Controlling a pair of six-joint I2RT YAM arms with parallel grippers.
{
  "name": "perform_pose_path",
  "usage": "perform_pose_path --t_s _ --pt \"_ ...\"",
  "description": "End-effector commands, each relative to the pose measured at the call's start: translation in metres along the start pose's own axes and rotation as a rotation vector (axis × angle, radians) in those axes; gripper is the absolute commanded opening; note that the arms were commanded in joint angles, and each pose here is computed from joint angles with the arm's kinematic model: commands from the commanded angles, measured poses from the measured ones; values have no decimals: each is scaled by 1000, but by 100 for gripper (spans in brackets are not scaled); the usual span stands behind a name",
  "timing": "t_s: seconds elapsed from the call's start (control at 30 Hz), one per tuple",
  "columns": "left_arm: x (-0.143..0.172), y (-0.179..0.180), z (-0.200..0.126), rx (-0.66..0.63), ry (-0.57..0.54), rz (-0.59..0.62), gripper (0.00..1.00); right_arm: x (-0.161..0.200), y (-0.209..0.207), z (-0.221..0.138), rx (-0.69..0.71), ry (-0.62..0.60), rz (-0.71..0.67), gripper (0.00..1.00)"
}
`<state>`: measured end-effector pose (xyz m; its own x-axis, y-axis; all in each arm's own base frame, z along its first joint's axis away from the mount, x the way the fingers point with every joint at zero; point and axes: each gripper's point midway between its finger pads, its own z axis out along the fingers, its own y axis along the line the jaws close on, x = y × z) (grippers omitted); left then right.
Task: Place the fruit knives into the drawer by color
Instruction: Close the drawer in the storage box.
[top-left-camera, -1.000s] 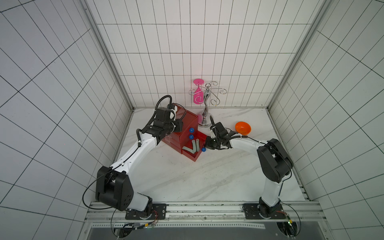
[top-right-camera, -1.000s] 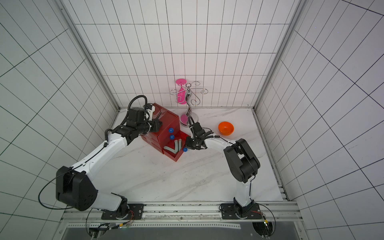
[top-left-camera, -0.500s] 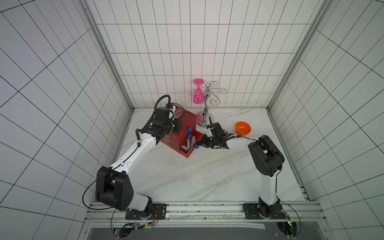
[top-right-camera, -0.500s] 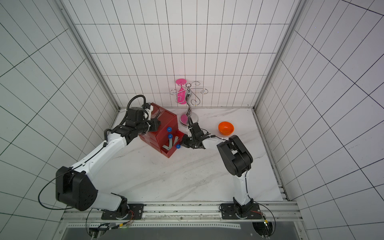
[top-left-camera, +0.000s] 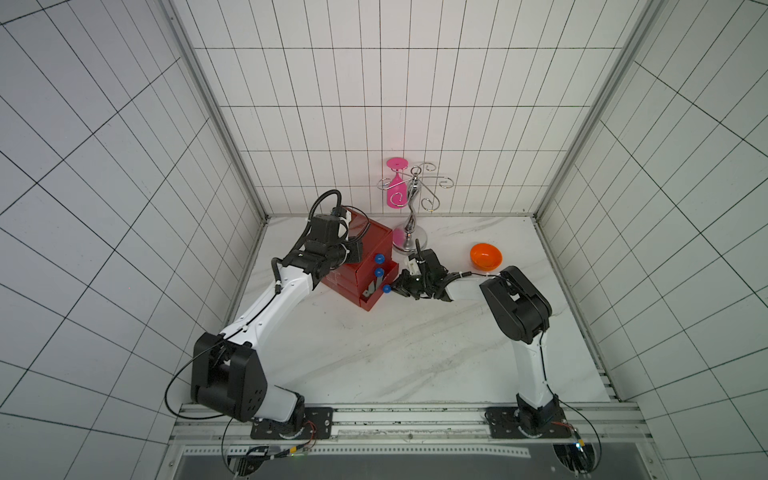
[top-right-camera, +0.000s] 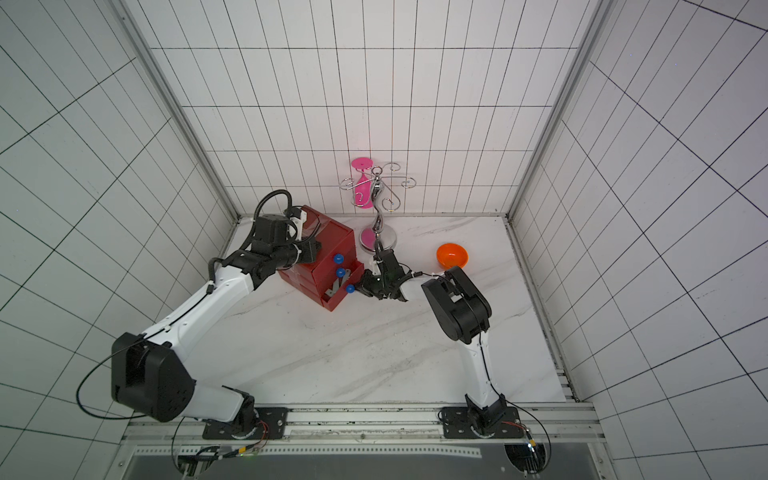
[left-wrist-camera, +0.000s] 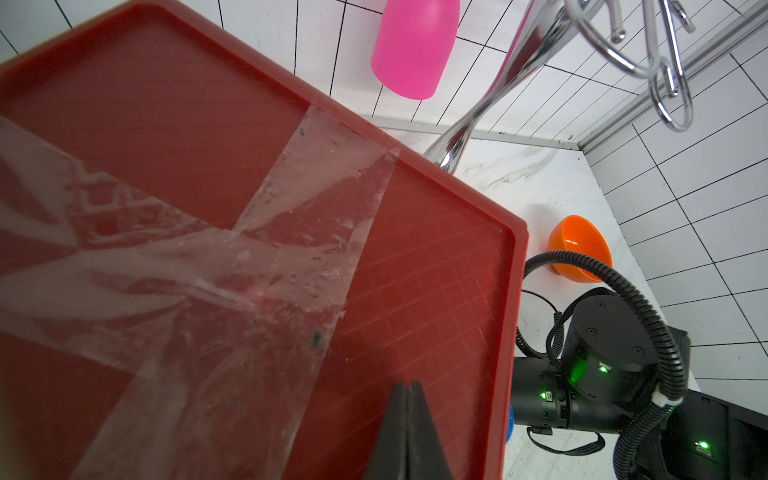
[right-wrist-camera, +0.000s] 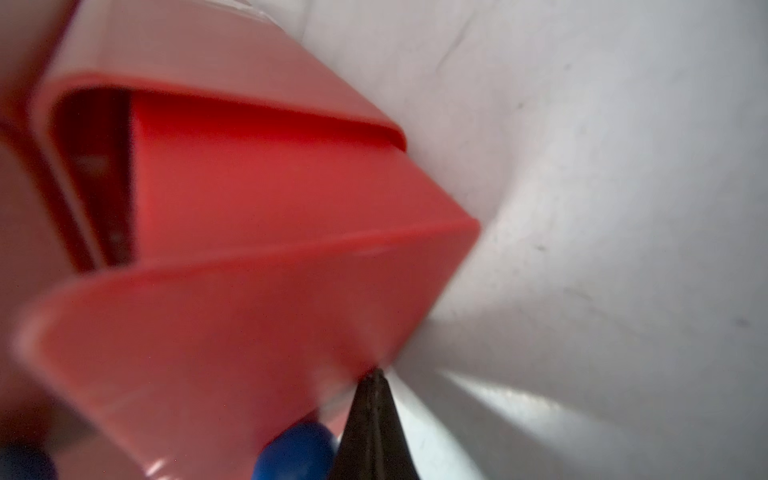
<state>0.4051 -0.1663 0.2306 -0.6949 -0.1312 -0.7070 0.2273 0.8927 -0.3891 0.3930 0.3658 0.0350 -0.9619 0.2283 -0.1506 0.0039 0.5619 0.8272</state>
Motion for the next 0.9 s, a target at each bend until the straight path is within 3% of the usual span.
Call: perform_pose_path --t_s 0.0,0.53,0.87 --pt "117 52 15 -191 409 -78 0 -16 38 7 -137 -33 1 2" --pt "119 51 16 -192 412 -69 0 -28 56 22 -221 -33 -58 3" --pt "107 47 12 -187 361 -60 0 -18 41 9 -81 -7 -176 3"
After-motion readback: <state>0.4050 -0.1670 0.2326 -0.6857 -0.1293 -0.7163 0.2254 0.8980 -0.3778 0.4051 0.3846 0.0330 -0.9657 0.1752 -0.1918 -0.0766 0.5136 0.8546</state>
